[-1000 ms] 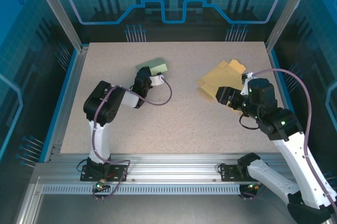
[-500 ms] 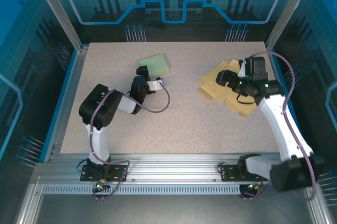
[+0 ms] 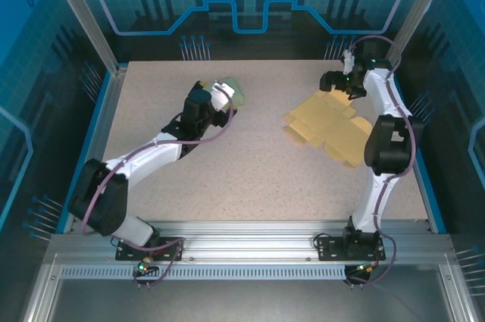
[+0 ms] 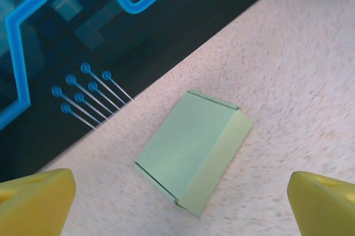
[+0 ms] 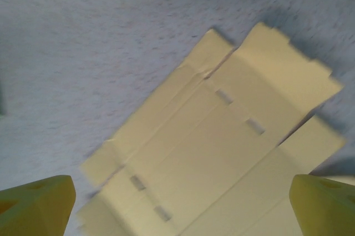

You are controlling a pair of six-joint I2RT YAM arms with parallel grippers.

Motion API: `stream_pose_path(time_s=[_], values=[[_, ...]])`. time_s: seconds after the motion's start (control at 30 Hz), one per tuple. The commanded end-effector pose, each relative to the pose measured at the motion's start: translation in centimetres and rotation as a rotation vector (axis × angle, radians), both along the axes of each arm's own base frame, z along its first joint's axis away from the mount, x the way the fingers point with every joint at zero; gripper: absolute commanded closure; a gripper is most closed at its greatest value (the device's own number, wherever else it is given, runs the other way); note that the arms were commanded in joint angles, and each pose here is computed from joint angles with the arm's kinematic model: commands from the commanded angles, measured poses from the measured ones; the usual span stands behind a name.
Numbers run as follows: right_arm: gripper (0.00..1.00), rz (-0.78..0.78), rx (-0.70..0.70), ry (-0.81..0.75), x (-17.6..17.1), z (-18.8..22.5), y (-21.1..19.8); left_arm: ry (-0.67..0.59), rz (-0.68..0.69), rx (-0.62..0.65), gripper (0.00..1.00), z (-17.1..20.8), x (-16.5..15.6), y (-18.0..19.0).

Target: Fold the paper box

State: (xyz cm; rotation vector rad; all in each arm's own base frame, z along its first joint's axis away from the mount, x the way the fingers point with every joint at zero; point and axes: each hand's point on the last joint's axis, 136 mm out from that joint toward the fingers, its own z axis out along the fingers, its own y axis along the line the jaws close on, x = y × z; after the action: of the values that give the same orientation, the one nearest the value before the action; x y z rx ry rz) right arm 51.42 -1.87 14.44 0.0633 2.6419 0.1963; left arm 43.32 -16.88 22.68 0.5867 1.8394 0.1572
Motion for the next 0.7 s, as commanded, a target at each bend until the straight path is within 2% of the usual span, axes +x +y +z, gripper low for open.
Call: stream_pose_path(time_s=[0.0,0.2,0.3,0.47,0.67], values=[[0.0,0.134,-0.123,0.049,0.2,-0.6,-1.3,0.119,0.112,-0.329,0.01,1.0,-2.4,0.8],[0.0,0.127,-0.126,0.04,1.9,-2.6,-2.4,0.144,0.146,-0.566,0.01,2.2,-5.0,1.9],[0.0,0.118,-0.131,0.06,2.6,-3.7,-3.1,0.149,0.142,-0.633,0.01,2.6,-5.8,2.1],[0.0,0.097,-0.156,0.142,3.5,-7.8,-5.9,0.179,0.151,-0.748,0.01,2.9,-6.5,2.3],[0.0,0.119,-0.06,0.171,4.3,-11.3,-7.5,0.217,0.129,-0.823,0.01,2.8,-6.8,1.7]])
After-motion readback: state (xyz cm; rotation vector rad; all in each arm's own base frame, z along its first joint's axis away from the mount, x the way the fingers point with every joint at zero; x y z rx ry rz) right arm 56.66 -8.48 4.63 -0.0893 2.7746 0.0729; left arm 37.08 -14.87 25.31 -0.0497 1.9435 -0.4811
